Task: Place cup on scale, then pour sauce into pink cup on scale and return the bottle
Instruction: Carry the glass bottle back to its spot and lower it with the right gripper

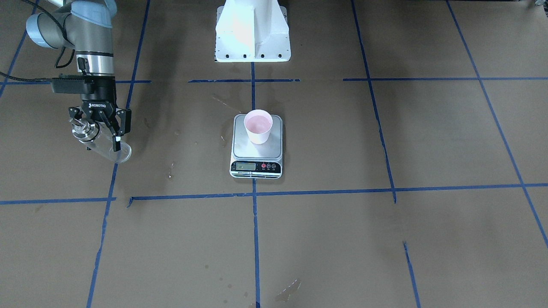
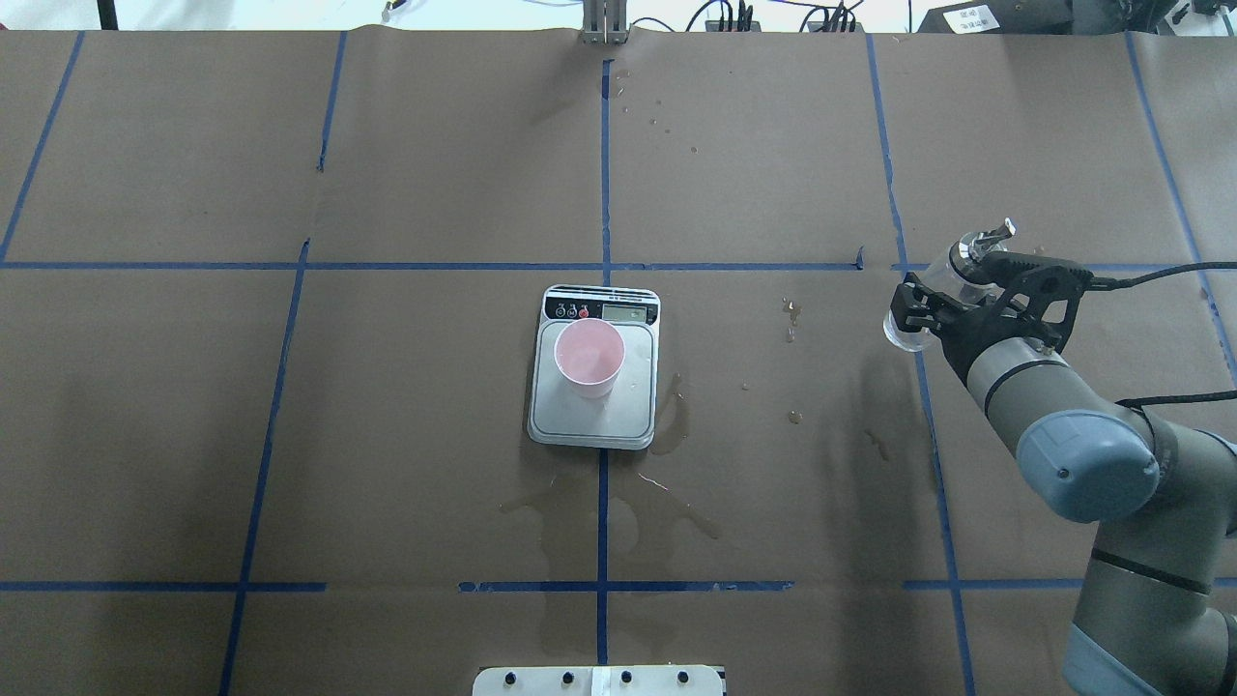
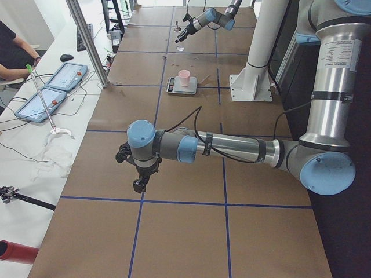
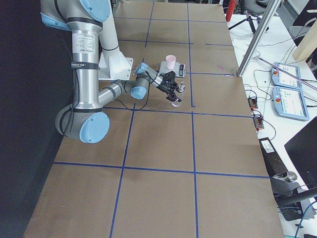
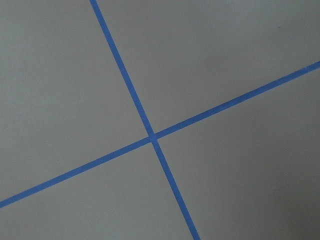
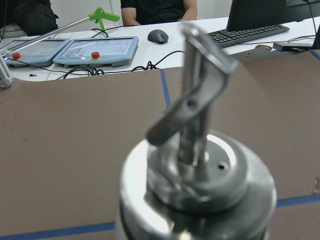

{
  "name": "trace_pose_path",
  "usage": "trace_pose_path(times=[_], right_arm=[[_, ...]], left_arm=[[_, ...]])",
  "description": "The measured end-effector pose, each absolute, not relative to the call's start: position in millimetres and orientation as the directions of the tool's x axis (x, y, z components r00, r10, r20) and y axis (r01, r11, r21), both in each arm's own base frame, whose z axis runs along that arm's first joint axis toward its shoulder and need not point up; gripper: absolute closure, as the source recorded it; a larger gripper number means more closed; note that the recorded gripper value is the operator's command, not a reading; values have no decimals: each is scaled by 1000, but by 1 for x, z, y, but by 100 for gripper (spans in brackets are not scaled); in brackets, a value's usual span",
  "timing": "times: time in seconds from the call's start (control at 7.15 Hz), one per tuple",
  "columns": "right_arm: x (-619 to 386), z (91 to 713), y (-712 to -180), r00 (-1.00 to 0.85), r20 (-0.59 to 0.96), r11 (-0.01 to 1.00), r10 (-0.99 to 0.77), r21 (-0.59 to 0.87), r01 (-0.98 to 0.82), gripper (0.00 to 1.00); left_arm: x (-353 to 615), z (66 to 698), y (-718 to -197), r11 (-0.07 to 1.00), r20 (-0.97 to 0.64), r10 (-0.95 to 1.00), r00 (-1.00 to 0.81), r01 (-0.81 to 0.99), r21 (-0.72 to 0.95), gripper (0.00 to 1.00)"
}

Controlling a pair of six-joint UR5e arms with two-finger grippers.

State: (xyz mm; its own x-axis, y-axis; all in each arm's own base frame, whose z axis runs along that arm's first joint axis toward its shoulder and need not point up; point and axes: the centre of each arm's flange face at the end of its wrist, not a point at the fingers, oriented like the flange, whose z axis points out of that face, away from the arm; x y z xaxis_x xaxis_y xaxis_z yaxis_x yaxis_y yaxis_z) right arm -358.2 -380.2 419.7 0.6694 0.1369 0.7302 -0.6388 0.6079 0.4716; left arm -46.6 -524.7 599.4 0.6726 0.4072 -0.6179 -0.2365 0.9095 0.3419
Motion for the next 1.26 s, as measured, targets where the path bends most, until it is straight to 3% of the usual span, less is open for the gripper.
trace_pose_path(times=[1.26], right_arm=[[-368,460,-384,715,678,623,168,489,-610,100]], left_arm=[[-46,599,-525,909,-618,408,672,-238,342,0]])
